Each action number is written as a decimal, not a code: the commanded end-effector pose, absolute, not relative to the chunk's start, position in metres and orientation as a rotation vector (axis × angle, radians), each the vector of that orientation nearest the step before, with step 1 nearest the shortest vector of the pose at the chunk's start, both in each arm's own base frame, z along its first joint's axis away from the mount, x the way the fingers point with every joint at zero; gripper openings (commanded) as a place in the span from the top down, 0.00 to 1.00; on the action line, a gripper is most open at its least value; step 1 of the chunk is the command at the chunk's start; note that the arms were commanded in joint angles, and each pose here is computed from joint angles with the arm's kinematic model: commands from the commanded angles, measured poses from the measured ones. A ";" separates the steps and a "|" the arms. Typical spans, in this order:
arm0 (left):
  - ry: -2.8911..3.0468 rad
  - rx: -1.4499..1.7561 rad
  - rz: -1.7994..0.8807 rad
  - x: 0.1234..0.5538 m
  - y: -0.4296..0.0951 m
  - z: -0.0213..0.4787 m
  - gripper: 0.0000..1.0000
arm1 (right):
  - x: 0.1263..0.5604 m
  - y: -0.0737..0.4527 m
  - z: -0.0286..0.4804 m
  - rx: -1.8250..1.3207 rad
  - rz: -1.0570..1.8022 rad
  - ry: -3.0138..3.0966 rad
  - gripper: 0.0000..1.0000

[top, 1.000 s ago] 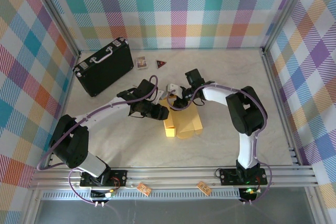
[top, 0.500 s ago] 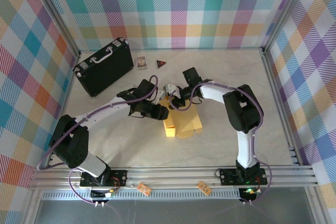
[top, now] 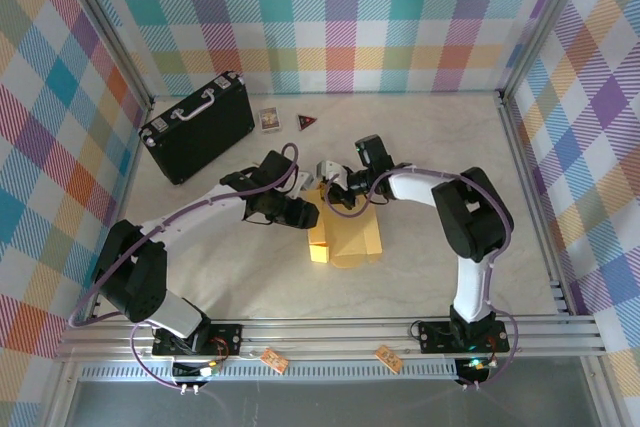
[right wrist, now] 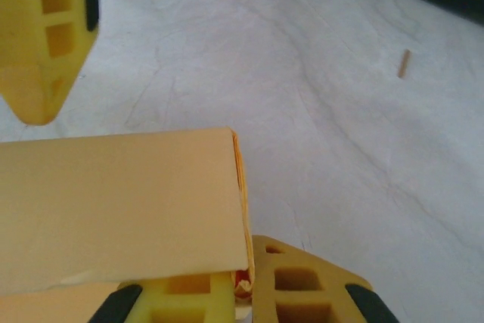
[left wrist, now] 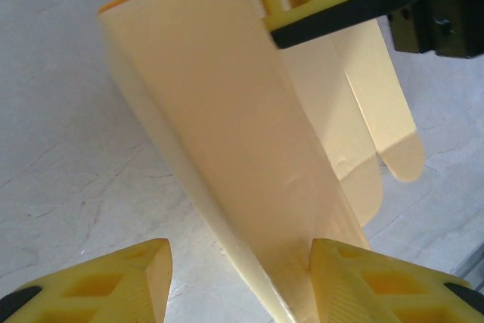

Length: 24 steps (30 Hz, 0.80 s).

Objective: Fold the paper box

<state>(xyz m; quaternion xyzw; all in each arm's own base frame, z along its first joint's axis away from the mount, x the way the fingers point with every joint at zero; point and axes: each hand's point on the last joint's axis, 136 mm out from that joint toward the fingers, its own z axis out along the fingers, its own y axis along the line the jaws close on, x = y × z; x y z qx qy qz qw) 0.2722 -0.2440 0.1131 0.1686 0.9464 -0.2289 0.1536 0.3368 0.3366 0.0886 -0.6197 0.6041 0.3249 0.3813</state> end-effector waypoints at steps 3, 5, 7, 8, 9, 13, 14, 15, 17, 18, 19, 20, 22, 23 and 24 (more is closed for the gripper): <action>2.716 0.391 -0.580 0.285 -0.225 0.122 0.48 | 0.358 0.321 0.095 -1.325 0.749 1.740 1.00; 2.711 0.387 -0.580 0.287 -0.225 0.127 0.46 | 0.361 0.315 0.091 -1.247 0.742 1.819 1.00; 2.711 0.391 -0.580 0.289 -0.226 0.130 0.45 | 0.361 0.312 0.093 -1.179 0.748 1.860 1.00; 2.713 0.393 -0.576 0.291 -0.226 0.131 0.44 | 0.360 0.311 0.095 -1.145 0.749 1.875 1.00; 2.717 0.393 -0.574 0.292 -0.227 0.132 0.44 | 0.361 0.308 0.098 -1.083 0.754 1.901 1.00; 2.716 0.398 -0.570 0.298 -0.229 0.131 0.44 | 0.359 0.302 0.102 -0.961 0.718 1.965 1.00; 2.716 0.396 -0.569 0.300 -0.228 0.130 0.44 | 0.356 0.303 0.100 -0.963 0.701 1.979 1.00; 2.717 0.393 -0.573 0.301 -0.228 0.128 0.44 | 0.351 0.304 0.098 -0.971 0.673 1.985 1.00; 2.725 0.399 -0.595 0.300 -0.230 0.124 0.45 | 0.345 0.306 0.092 -0.971 0.638 1.991 1.00; 2.726 0.406 -0.617 0.299 -0.232 0.122 0.46 | 0.342 0.307 0.090 -0.969 0.642 1.993 1.00; 2.728 0.412 -0.639 0.297 -0.234 0.119 0.46 | 0.339 0.309 0.088 -0.972 0.650 1.986 0.98; 2.729 0.416 -0.653 0.296 -0.236 0.117 0.46 | 0.336 0.312 0.086 -0.976 0.663 1.977 0.95; 2.741 0.409 -0.657 0.294 -0.235 0.111 0.47 | 0.334 0.314 0.081 -0.978 0.662 1.967 0.91; 2.747 0.407 -0.656 0.293 -0.235 0.108 0.48 | 0.334 0.316 0.081 -0.980 0.665 1.965 0.89; 2.754 0.410 -0.652 0.292 -0.234 0.105 0.49 | 0.333 0.317 0.080 -0.984 0.674 1.962 0.83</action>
